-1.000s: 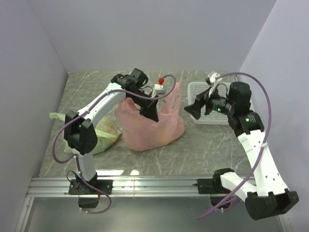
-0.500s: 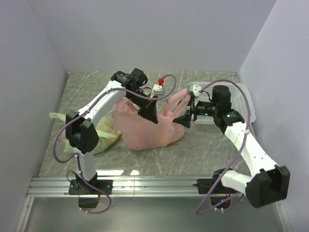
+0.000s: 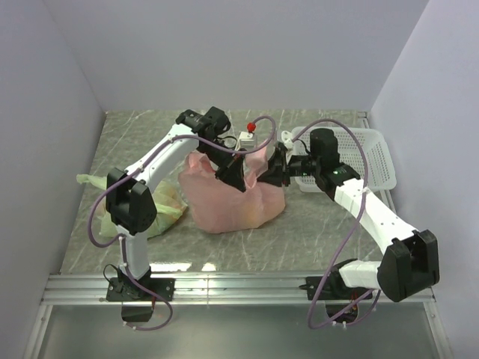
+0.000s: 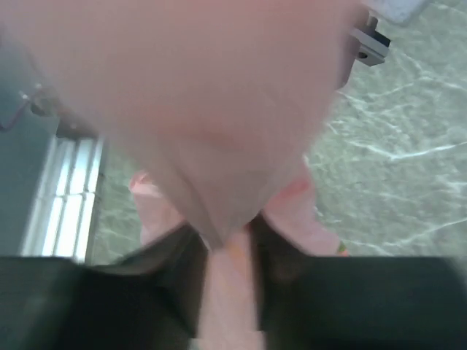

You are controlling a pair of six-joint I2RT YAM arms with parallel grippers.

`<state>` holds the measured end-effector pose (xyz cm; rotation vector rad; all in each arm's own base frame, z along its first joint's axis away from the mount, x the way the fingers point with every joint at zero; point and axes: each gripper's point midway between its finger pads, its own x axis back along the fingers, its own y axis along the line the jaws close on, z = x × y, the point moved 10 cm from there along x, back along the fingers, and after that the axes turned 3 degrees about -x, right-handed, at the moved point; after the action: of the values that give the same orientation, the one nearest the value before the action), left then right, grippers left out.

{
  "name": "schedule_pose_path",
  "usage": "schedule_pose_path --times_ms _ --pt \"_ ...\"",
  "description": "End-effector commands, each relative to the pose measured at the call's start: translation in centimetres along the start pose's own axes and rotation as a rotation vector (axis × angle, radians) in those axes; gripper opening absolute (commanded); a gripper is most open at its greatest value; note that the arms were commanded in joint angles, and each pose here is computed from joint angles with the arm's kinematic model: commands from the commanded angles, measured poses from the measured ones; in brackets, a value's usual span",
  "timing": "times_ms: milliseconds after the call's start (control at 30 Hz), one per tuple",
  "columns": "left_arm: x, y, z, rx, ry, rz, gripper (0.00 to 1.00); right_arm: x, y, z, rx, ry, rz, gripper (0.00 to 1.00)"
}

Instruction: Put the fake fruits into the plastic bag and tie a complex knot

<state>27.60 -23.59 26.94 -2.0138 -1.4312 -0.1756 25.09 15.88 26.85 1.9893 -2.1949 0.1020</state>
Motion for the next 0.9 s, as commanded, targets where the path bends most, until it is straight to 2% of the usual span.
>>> schedule_pose_path --times_ms 0,33,67,200,267,300,367,400,567,600,633,700,733,767,833,867 --pt "0.2 -0.8 -1.3 -0.057 -0.052 0.016 0.05 -0.3 -0.4 -2.6 0.016 -0.046 -0.002 0.19" --pt "0.2 -0.6 -1.4 -0.065 -0.061 0.006 0.04 -0.2 -0.6 -2.5 -0.022 -0.037 0.013 0.04" --pt "0.2 -0.7 -1.4 -0.046 -0.065 -0.001 0.04 0.0 -0.7 -2.8 -0.034 -0.033 0.022 0.00" --pt "1.0 -0.6 -1.8 -0.036 -0.100 -0.103 0.02 1.5 -1.1 -2.5 -0.162 -0.051 0.136 0.00" --pt "0.8 -0.5 -0.8 0.043 -0.101 -0.167 0.02 2.5 -1.2 -1.9 -0.250 -0.056 0.248 0.00" --pt "1.3 -0.8 -1.8 -0.038 -0.147 -0.217 0.02 2.8 -1.3 -1.6 -0.285 -0.056 0.283 0.00" --pt "0.7 -0.6 -0.3 0.039 -0.158 -0.272 0.02 3.2 -0.9 -0.7 -0.392 -0.056 0.346 0.00" --pt "0.9 -0.7 -0.8 -0.003 -0.195 -0.311 0.01 3.4 -0.9 -0.3 -0.436 -0.048 0.385 0.00" --pt "-0.9 0.3 1.8 0.107 -0.206 -0.275 0.00 3.0 0.1 3.0 -0.639 -0.040 0.417 0.00" --pt "-1.3 0.9 2.3 0.125 -0.204 -0.258 0.01 2.8 -0.1 3.0 -0.632 -0.065 0.407 0.00" --pt "-1.6 1.1 2.4 0.122 -0.210 -0.247 0.00 2.6 0.2 3.4 -0.651 -0.060 0.345 0.02" --pt "-2.0 1.5 2.6 0.130 -0.221 -0.221 0.00 2.4 0.4 3.6 -0.662 -0.047 0.284 0.25" --pt "-2.0 1.6 2.6 0.127 -0.226 -0.214 0.00 2.5 0.6 3.9 -0.641 -0.034 0.257 0.44" --pt "-2.0 1.8 2.6 0.115 -0.226 -0.206 0.01 2.6 0.8 4.1 -0.630 -0.027 0.249 0.56" --pt "-2.1 2.0 2.4 0.105 -0.229 -0.181 0.01 3.2 1.3 4.1 -0.544 -0.039 0.228 0.70" --pt "-2.1 2.1 2.5 0.102 -0.226 -0.175 0.01 3.2 1.7 4.6 -0.528 -0.035 0.217 0.73"
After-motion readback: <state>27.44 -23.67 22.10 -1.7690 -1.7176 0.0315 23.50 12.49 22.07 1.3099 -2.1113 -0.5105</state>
